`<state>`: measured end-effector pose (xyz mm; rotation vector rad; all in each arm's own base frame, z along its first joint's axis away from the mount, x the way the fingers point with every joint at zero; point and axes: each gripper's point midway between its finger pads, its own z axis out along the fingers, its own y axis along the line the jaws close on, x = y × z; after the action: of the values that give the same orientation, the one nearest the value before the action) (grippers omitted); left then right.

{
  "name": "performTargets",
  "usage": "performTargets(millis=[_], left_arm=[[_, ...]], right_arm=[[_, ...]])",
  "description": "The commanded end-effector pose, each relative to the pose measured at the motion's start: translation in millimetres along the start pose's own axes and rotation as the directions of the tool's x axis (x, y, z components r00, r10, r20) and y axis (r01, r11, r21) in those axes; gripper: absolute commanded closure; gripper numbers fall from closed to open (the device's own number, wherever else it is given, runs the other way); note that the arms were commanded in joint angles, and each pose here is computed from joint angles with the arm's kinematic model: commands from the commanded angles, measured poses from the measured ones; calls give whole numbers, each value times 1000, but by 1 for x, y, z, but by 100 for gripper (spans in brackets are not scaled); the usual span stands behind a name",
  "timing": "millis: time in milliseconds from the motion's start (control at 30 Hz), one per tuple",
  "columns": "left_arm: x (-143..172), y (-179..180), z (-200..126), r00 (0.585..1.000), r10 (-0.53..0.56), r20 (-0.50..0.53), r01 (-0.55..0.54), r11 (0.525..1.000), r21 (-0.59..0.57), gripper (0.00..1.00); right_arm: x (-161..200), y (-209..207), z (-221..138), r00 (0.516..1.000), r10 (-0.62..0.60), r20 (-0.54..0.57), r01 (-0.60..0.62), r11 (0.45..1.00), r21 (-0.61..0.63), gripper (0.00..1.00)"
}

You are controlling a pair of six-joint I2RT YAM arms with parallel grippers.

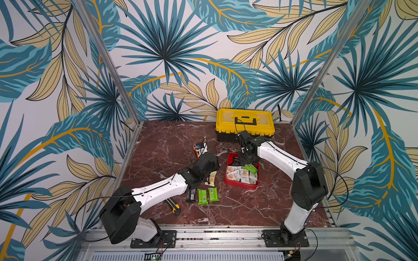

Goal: Take the cookies out of the storage box
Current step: Pick up the cookie from the storage box.

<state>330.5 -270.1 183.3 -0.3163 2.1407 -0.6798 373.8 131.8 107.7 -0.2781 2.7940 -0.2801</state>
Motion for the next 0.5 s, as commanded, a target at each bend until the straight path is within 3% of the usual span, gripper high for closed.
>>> performTargets(millis=[0,467], left_arm=[[5,21,-8,1000,-22,1,22,999,-48,60],[13,42,-21,999,-39,-3,39,996,-79,60]], right_arm=[[7,-8,6,996,-63,-59,69,993,98,42],[7,5,26,981,-130,-141,154,972,179,43]])
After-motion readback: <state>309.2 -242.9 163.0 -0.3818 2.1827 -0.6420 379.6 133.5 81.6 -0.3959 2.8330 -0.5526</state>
